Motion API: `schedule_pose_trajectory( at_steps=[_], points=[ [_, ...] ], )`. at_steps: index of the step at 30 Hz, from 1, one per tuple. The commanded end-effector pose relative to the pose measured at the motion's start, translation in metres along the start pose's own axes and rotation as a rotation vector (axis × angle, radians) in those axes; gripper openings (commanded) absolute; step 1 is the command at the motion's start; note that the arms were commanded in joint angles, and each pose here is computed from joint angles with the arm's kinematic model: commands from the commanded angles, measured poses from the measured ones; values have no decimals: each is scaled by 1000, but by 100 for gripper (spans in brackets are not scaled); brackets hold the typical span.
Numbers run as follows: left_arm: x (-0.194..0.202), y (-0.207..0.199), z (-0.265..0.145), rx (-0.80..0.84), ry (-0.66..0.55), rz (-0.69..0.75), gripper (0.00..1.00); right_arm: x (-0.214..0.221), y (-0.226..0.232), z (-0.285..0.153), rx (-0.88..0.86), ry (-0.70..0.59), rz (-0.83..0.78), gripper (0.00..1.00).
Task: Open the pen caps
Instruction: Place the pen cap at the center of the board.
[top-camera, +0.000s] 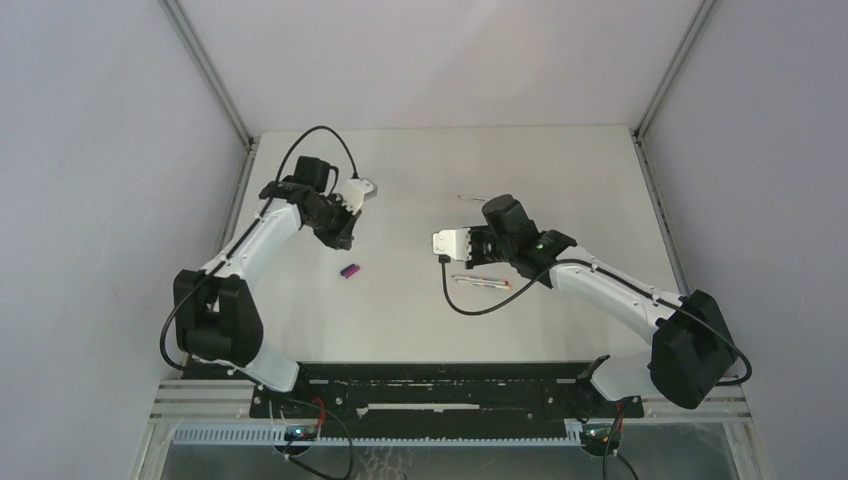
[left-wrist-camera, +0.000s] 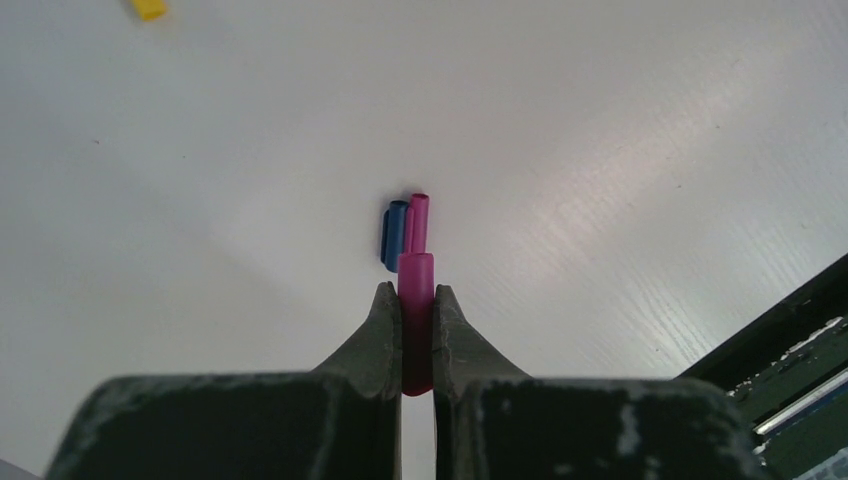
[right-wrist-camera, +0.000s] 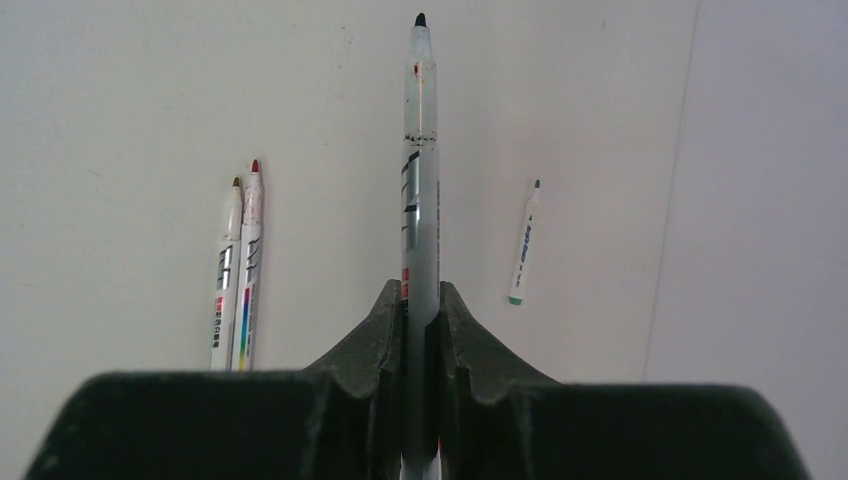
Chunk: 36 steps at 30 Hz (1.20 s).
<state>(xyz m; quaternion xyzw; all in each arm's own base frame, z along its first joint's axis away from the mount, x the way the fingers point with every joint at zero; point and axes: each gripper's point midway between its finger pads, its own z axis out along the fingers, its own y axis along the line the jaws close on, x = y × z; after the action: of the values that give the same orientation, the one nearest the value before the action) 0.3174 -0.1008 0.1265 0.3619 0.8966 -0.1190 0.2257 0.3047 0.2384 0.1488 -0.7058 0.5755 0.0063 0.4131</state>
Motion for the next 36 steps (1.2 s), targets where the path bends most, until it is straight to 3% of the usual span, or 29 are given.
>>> schedule_pose_trajectory(
  at_steps=[1,13,36],
  points=[
    [9,21,10,-28,-10,-34,0,-9,-10,-11,35,-40,-1,0],
    [28,15,21,34,-14,-57,0,-12,-7,-8,22,-44,-14,0],
    [51,30,71,53,94,-176,3,-13,-1,-6,3,-40,-26,0]
  ],
)
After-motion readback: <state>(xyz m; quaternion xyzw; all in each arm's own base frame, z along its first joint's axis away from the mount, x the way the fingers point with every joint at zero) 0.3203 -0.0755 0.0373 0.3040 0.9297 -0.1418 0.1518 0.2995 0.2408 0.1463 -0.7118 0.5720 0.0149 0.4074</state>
